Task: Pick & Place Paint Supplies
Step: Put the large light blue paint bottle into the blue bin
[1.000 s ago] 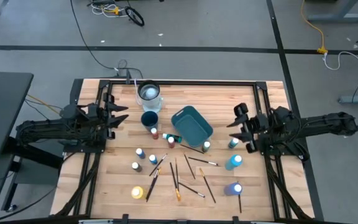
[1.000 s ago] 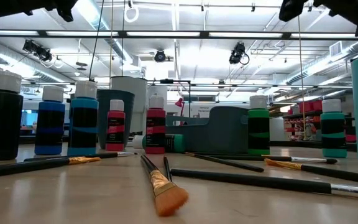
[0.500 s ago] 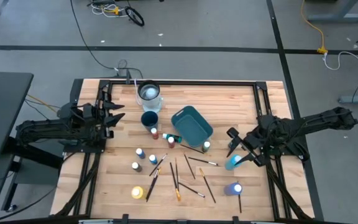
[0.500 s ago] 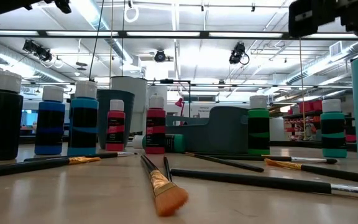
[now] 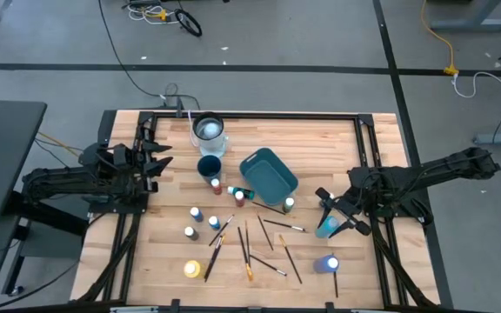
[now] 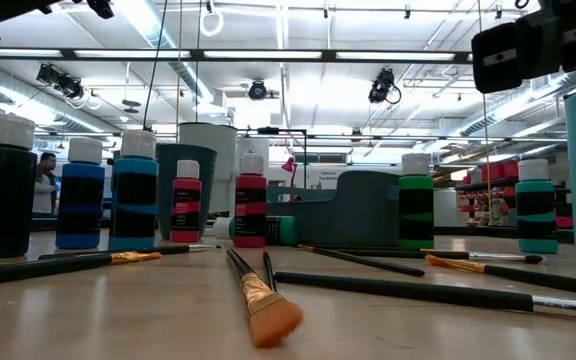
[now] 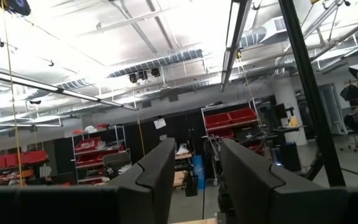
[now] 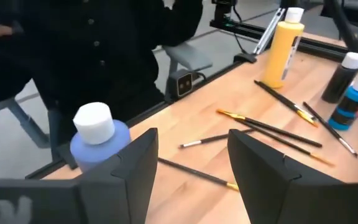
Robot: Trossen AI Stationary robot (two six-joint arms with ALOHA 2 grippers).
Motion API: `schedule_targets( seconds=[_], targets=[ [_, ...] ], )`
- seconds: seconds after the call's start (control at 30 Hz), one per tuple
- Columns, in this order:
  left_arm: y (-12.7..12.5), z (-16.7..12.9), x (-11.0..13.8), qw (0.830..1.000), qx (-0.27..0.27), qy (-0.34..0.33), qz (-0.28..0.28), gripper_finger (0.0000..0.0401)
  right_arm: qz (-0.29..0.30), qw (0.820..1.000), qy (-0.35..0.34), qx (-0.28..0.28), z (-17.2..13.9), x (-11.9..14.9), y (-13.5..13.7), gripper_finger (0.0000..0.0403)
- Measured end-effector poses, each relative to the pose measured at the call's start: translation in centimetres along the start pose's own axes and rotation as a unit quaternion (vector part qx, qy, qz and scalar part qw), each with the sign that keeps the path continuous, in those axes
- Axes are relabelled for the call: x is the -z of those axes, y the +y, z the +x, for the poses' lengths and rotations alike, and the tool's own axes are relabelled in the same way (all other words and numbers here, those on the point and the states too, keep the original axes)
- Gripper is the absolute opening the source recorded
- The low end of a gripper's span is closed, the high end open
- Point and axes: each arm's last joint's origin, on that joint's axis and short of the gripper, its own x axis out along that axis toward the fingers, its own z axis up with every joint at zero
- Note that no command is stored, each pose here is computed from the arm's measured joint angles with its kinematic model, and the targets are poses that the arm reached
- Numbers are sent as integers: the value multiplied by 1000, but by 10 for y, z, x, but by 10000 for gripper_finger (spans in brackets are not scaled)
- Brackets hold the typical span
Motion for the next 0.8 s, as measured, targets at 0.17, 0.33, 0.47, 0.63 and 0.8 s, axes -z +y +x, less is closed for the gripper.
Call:
schedule_targets(
  seconds=[0.17, 0.33, 0.47, 0.63, 0.8],
  targets=[
    [0, 0, 0, 1000, 0, 1, 2, 137, 12, 1000, 26, -3, 0, 6, 1, 190],
    [0, 0, 1, 1000, 1, 4, 2, 137, 18, 999, 34, -4, 0, 8, 2, 170],
    [0, 0, 1, 1000, 1, 6, 2, 137, 18, 999, 34, -3, 0, 8, 2, 148],
    [0, 0, 1, 1000, 1, 7, 2, 137, 24, 999, 43, -4, 0, 10, 2, 107],
    [0, 0, 1, 1000, 1, 7, -7, 137, 26, 998, 49, 1, 2, 11, 0, 97]
  ],
)
